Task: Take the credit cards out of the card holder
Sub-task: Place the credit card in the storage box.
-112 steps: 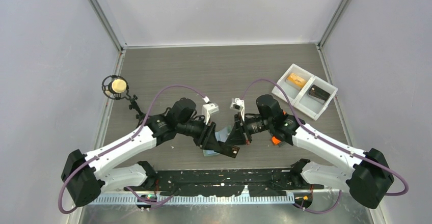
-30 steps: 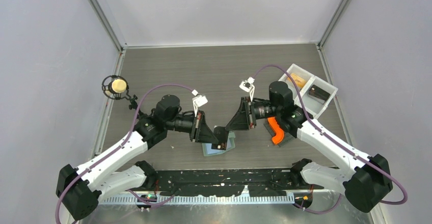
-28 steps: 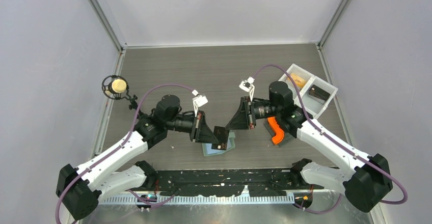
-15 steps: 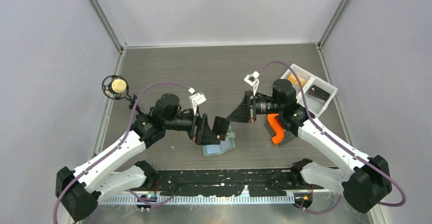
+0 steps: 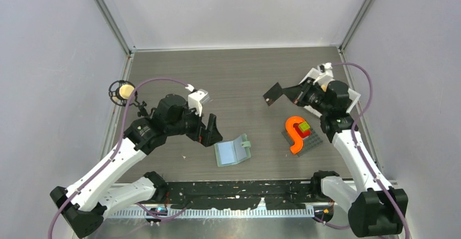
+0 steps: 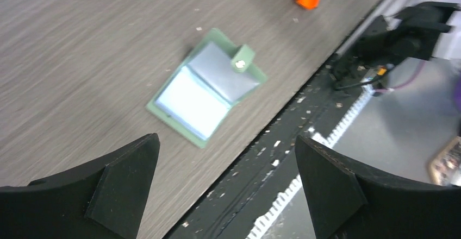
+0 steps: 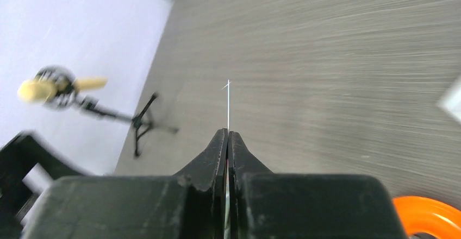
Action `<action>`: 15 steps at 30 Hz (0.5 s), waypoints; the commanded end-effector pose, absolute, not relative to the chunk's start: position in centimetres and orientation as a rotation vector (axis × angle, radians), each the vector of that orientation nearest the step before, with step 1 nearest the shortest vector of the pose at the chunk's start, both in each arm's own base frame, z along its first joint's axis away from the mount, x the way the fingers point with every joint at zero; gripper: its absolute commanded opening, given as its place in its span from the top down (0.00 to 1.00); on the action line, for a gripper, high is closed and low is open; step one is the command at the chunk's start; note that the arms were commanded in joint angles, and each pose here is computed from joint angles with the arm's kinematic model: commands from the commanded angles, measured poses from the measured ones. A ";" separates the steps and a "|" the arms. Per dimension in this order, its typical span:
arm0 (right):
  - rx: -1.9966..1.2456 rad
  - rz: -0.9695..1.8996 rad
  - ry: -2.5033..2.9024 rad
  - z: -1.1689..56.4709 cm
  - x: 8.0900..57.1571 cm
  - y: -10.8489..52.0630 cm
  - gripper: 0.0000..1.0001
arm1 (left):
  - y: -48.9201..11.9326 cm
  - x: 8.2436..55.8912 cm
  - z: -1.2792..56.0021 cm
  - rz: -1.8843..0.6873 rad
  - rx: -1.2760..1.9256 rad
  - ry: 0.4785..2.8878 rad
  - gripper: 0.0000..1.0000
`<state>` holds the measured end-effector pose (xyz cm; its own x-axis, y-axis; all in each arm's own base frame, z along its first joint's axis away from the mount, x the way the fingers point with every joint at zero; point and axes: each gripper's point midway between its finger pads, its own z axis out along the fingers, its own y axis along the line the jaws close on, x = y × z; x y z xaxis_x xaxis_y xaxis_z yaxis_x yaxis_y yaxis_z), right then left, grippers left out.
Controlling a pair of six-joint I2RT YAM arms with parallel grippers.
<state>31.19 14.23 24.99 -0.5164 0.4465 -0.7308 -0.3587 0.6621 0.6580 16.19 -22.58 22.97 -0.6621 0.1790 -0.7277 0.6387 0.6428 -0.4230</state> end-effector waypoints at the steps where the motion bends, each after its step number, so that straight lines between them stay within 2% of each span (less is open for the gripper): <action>1: 0.336 0.726 1.736 25.8 34.8 6.5 0.95 | -18.7 17.5 22.8 -0.614 0.601 2.267 0.00; 8: 0.663 0.324 1.619 24.5 35.7 -5.7 0.95 | -17.4 17.4 23.5 -0.571 0.603 2.188 0.00; 15: 0.855 0.065 1.543 22.0 34.4 -12.7 0.95 | -17.7 16.6 23.5 -0.633 0.610 2.156 0.00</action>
<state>34.58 -8.60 21.16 -0.0369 0.6106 -0.7911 0.3613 0.7462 0.5591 16.57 -17.72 23.37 -0.5940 0.2089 -0.7769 0.5894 0.7703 -0.2435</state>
